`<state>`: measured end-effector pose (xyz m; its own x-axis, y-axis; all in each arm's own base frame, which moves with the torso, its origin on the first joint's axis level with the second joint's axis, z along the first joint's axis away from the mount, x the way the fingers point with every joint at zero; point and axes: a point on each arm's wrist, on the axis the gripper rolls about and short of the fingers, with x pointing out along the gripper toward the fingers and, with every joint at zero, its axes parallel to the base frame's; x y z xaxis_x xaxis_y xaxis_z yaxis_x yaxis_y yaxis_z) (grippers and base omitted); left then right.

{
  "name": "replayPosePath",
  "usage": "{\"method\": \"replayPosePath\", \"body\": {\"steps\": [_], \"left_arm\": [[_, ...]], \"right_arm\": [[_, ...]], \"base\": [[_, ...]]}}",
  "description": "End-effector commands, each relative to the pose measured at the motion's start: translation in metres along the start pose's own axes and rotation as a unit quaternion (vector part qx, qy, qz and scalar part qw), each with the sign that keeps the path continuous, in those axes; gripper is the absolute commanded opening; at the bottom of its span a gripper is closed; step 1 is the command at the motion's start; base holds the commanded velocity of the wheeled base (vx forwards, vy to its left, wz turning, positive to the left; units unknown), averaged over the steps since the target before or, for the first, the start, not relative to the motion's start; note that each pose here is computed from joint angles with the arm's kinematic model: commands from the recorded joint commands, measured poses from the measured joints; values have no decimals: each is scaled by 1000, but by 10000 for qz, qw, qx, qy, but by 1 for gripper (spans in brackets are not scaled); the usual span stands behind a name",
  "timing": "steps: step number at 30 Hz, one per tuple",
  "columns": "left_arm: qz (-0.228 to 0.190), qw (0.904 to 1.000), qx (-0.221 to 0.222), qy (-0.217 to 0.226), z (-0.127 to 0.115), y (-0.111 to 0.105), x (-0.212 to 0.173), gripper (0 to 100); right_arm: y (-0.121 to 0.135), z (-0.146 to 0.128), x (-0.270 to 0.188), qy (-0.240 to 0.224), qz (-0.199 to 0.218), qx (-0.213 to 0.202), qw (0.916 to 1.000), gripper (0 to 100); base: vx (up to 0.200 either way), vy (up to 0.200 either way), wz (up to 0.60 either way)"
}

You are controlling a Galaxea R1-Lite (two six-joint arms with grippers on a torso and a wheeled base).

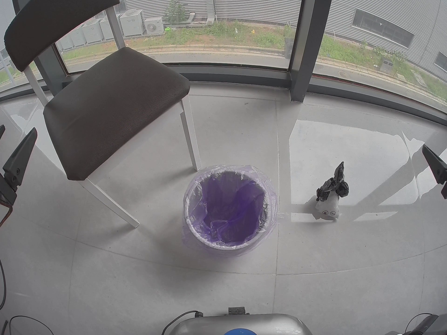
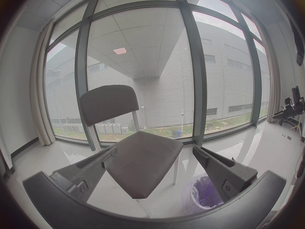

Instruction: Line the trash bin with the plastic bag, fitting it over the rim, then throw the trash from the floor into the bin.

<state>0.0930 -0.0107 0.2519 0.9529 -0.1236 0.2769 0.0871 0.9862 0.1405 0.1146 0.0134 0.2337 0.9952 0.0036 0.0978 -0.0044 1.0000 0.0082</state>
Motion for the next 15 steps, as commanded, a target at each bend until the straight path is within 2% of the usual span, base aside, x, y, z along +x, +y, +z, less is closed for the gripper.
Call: {"method": "replayPosePath", "body": {"steps": [1,3,5,7,15], "left_arm": [[-37,9996,-23,296,-12,-1,8,100],[-110,9991,-96,395,-17,-3,8,100],[-108,9989,-105,441,-19,-3,10,100],[-86,9989,-103,452,-19,-2,13,100],[-79,9986,-89,507,-19,-3,16,100]], "right_arm": [[5,-20,27,505,22,35,9987,100],[5,-26,32,649,-1,13,9979,100],[6,-40,42,944,-36,0,9955,100],[6,-48,49,1041,-65,32,9945,100],[2,-72,69,1160,-237,33,9930,100]], "base": [[0,0,0],[0,0,0],[200,0,0],[200,0,0],[200,0,0]]}}
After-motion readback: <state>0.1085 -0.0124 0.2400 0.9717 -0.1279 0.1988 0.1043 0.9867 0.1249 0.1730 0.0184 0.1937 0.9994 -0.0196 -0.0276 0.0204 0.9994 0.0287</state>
